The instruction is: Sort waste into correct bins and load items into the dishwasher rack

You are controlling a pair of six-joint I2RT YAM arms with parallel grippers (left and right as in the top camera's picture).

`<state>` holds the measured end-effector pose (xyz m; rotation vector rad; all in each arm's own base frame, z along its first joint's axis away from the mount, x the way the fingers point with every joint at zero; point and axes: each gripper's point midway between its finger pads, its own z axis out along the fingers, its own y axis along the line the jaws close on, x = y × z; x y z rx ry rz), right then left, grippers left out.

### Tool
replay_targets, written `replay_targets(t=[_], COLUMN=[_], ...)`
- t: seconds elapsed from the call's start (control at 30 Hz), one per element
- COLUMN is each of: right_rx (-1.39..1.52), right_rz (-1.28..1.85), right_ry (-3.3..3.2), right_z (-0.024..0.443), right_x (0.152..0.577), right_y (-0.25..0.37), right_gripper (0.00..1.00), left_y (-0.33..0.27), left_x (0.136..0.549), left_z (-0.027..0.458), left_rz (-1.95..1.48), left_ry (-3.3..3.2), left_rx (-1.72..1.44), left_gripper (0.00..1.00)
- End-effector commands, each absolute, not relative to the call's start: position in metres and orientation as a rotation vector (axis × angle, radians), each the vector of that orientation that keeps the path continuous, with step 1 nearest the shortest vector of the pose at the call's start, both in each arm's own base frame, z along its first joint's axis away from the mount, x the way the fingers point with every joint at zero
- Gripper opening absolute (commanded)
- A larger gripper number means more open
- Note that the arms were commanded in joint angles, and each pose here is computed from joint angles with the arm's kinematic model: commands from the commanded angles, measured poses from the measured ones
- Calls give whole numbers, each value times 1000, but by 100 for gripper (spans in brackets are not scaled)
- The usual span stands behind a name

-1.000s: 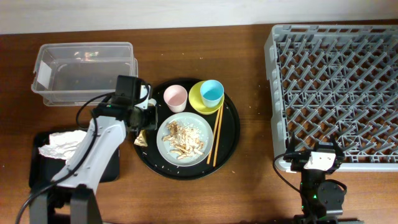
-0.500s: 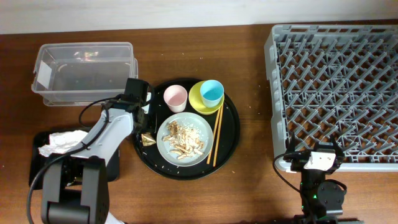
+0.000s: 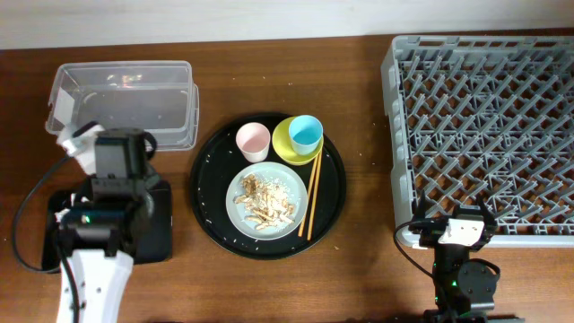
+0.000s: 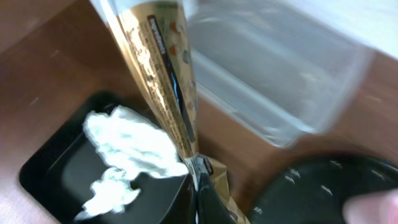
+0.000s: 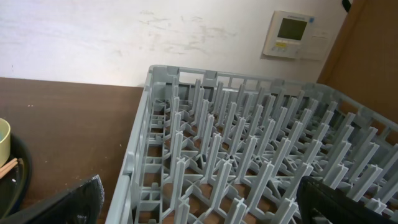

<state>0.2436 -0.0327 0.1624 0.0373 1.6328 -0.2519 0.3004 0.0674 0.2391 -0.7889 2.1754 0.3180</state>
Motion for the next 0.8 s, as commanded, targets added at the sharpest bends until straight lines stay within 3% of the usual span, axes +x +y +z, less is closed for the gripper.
replay_targets(t=[0.0,0.17,0.2,0.23,0.27,0.43,0.63,0.77], right_rx=[48,48,48,48,48,48,48,48], right_rz=[-258,-258,-258,-258,-258,-258,-258,-258], right_ry=[1639,1639,1640,1639,1640,1639,1639,1639], right_z=[159,159,159,159,159,159,159,159], right_x=[243,243,243,243,243,243,243,243], right_y=[-34,-34,-34,-34,-34,-34,-34,-34], right_gripper=[98,98,98,98,98,98,98,98], left_y=[118,162,167,169,170,149,152,184], left_x=[288,272,269,267,266,278,288,295], left_z=[204,112,102,98,97,116,262,245], left_rz=[442,488,503,502,498,282,95,148], left_ry=[2123,2273,2288,2296,2298,2353,1857,1830], left_rx=[-1176,-1573,-1609,-1626,-1634,-1516,-1249,-1336], left_gripper=[1,1,22,70,95,95,99,99])
